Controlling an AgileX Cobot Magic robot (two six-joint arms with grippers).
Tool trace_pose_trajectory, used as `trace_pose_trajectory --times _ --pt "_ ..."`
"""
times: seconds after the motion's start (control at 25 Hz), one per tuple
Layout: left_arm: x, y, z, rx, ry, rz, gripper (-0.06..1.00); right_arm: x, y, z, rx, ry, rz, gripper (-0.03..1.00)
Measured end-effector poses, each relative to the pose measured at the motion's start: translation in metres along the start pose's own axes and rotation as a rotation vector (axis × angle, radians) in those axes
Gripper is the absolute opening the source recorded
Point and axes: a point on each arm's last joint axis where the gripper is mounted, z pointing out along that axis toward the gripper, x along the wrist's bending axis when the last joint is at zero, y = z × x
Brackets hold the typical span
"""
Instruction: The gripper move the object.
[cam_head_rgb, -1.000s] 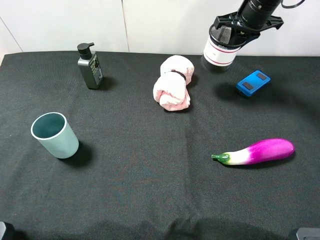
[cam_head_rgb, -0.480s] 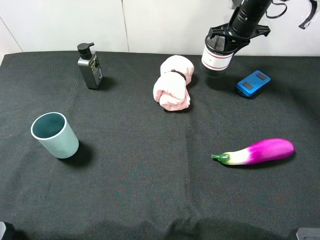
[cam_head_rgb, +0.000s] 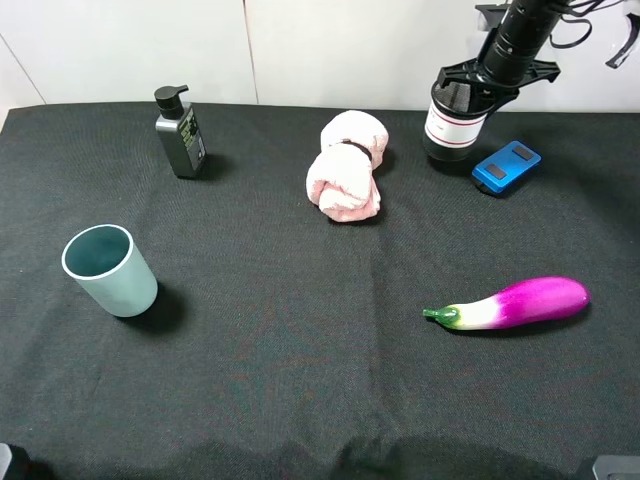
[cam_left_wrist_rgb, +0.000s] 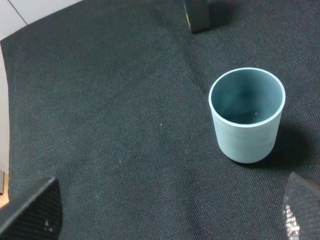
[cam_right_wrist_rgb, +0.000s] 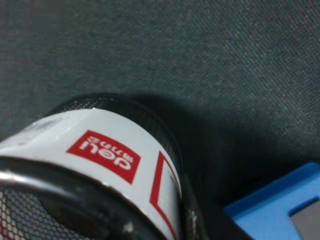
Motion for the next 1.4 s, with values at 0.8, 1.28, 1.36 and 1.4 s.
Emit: trace_pose_trajectory --times 0.8,1.28,1.36,1.4 --pt "0.0000 0.0000 0.0000 0.000 0.000 0.000 0.93 -0.0052 0.0031 0.0008 -0.034 -0.046 0.003 0.05" --pt "0.0000 0.0000 0.0000 0.000 0.000 0.000 0.93 -0.0047 0.0031 0.0008 -0.034 -0.040 0.006 0.19" --pt "0.0000 0.0000 0.0000 0.000 0.000 0.000 0.93 -0.0047 0.0031 0.0008 -0.034 -0.040 0.006 0.34" --pt "0.0000 0.0000 0.0000 0.000 0.000 0.000 0.93 -0.0047 0.0031 0.0008 -0.034 -0.040 0.007 0.42"
